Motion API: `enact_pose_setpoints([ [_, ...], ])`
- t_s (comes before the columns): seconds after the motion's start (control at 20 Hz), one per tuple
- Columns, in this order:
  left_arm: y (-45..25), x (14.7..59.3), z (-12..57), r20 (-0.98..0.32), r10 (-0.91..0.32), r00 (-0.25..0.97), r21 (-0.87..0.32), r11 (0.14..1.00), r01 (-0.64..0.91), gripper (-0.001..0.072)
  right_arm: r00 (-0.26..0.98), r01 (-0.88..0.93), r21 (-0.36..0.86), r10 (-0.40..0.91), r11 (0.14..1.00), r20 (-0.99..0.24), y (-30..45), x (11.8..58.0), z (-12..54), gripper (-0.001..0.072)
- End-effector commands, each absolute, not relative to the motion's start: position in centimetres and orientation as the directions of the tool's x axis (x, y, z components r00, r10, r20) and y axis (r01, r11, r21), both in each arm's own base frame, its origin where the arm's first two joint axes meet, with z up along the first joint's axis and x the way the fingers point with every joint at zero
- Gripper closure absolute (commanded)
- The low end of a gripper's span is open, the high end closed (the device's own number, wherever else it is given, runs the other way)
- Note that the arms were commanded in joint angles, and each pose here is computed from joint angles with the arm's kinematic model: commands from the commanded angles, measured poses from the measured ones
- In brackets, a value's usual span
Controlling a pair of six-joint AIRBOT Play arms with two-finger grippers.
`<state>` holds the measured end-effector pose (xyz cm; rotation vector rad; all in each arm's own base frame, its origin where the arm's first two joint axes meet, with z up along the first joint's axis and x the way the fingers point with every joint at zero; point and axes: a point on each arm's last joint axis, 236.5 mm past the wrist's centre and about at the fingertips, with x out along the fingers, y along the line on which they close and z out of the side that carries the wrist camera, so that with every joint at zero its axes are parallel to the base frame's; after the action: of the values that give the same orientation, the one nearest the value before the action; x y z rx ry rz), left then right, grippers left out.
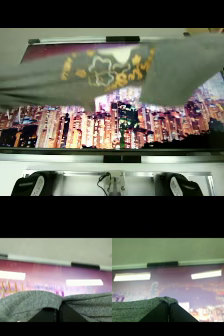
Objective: Fold the shirts.
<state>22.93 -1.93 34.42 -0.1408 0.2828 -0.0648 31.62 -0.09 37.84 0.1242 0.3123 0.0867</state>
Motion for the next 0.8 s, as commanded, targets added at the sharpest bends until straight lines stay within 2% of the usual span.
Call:
enact_pose_setpoints([
  [0.0, -2.7, 24.0, 25.9, -0.457, -0.138, 0.879, -0.236, 0.971, 0.03, 0.067, 0.803, -0.01, 0.19, 0.121, 0.982, -0.584, -1.0, 33.2, 28.3, 0.0649],
  [0.1, -4.2, 26.2, 21.3, -0.481, -0.222, 0.848, -0.356, 0.933, 0.042, 0.0669, 0.714, 0.02, 0.255, 0.165, 0.967, -0.681, -1.3, 36.2, 21.9, 0.0648],
  [0.25, -5.6, 29.0, 16.5, -0.446, -0.3, 0.843, -0.54, 0.841, 0.013, 0.0669, 0.62, 0.091, 0.388, 0.252, 0.917, -0.743, -1.1, 41.0, 13.0, 0.0648],
  [0.4, -5.9, 30.4, 13.0, -0.456, -0.318, 0.831, -0.618, 0.785, -0.039, 0.0669, 0.566, 0.189, 0.53, 0.349, 0.826, -0.747, -0.3, 45.5, 5.5, 0.0622],
  [0.45, -6.2, 30.6, 12.3, -0.469, -0.327, 0.82, -0.62, 0.783, -0.042, 0.0669, 0.567, 0.218, 0.584, 0.385, 0.782, -0.728, 0.2, 46.7, 4.1, 0.054],
  [0.5, -6.7, 30.8, 11.8, -0.48, -0.341, 0.808, -0.616, 0.787, -0.034, 0.0669, 0.578, 0.232, 0.64, 0.425, 0.733, -0.697, 0.9, 47.8, 3.3, 0.0294],
  [0.55, -7.1, 30.9, 11.5, -0.484, -0.351, 0.802, -0.615, 0.788, -0.026, 0.0668, 0.591, 0.207, 0.678, 0.463, 0.705, -0.661, 1.7, 48.5, 3.4, 0.024],
  [0.65, -7.3, 31.2, 11.7, -0.476, -0.353, 0.805, -0.569, 0.822, 0.024, 0.0668, 0.6, 0.132, 0.686, 0.493, 0.715, -0.63, 2.2, 48.8, 5.1, 0.024],
  [0.75, -7.0, 31.5, 12.0, -0.464, -0.34, 0.818, -0.555, 0.831, 0.031, 0.0668, 0.515, 0.063, 0.659, 0.541, 0.75, -0.665, 3.6, 46.2, 6.3, 0.0241],
])
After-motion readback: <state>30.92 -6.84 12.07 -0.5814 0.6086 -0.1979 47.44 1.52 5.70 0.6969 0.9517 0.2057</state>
